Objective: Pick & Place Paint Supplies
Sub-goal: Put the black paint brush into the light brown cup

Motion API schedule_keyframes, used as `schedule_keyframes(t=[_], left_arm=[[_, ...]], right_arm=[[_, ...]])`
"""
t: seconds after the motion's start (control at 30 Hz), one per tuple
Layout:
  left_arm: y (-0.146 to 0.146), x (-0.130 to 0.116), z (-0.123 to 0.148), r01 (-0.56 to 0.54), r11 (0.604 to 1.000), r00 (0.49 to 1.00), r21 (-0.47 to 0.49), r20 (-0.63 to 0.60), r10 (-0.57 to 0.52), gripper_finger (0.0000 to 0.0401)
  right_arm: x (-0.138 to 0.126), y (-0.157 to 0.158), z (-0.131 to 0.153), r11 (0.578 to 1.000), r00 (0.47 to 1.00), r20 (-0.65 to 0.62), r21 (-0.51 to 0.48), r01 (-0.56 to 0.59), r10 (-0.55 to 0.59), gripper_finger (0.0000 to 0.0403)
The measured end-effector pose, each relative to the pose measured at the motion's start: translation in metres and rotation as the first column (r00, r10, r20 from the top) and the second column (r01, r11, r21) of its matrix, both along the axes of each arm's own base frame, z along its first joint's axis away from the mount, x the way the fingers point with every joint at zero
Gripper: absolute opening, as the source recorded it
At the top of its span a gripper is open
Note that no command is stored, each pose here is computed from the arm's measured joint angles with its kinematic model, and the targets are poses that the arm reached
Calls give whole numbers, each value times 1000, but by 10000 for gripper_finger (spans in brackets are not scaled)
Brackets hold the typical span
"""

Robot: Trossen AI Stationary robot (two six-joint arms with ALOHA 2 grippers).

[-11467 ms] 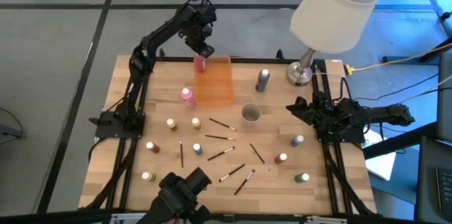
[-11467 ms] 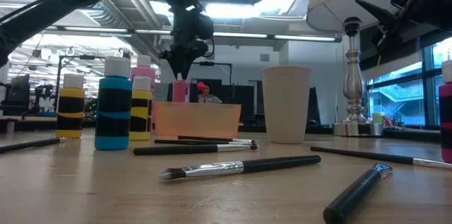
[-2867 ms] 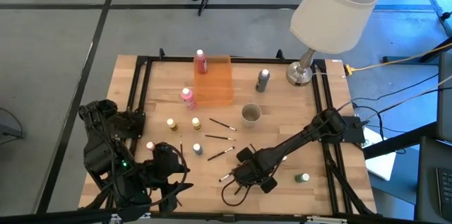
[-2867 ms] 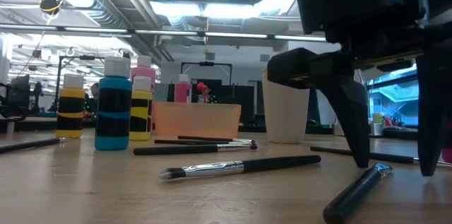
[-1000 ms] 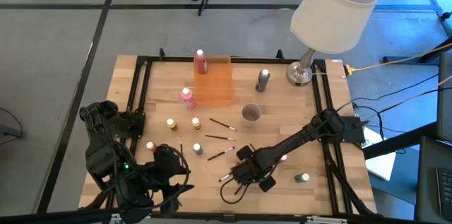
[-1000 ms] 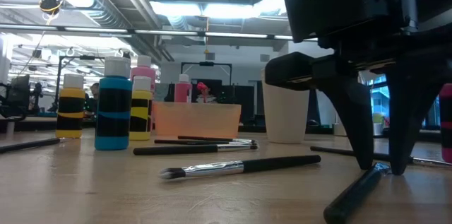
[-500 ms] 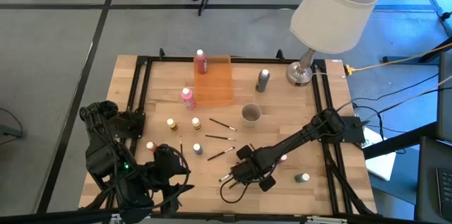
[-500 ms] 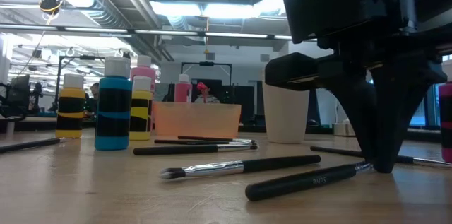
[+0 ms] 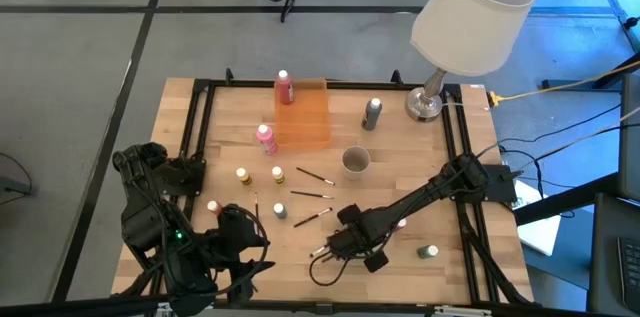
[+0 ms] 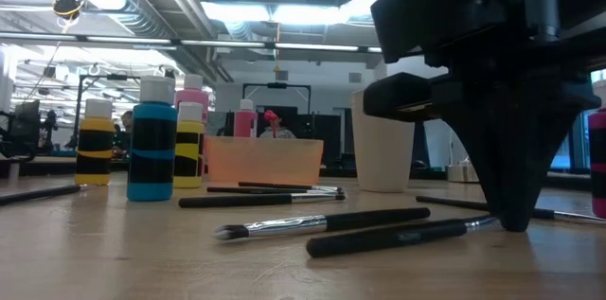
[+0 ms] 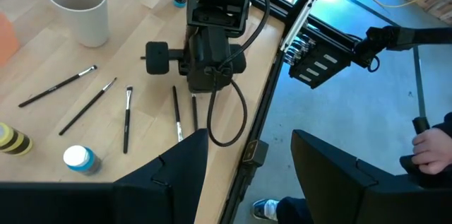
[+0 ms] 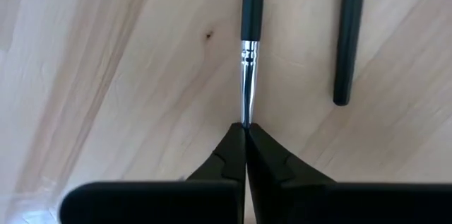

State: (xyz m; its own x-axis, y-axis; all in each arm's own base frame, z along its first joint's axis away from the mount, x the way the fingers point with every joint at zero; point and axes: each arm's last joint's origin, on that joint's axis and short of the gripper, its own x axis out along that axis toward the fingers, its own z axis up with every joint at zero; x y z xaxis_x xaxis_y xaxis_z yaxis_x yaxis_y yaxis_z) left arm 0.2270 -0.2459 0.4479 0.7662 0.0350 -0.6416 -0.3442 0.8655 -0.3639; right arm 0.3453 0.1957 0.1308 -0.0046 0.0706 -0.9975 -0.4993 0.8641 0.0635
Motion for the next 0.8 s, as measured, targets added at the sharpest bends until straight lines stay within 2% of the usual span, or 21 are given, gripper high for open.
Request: schedule_keyframes(t=[0.27, 0.8], left_arm=[[0, 0, 0, 0, 1000, 1000, 0, 0, 0, 200], [-1, 0, 0, 12, 1000, 1000, -13, -14, -12, 200]], right_arm=[[2, 1, 8, 994, 994, -11, 0, 109, -109, 1], [2, 8, 43, 990, 988, -79, -51, 130, -133, 0]])
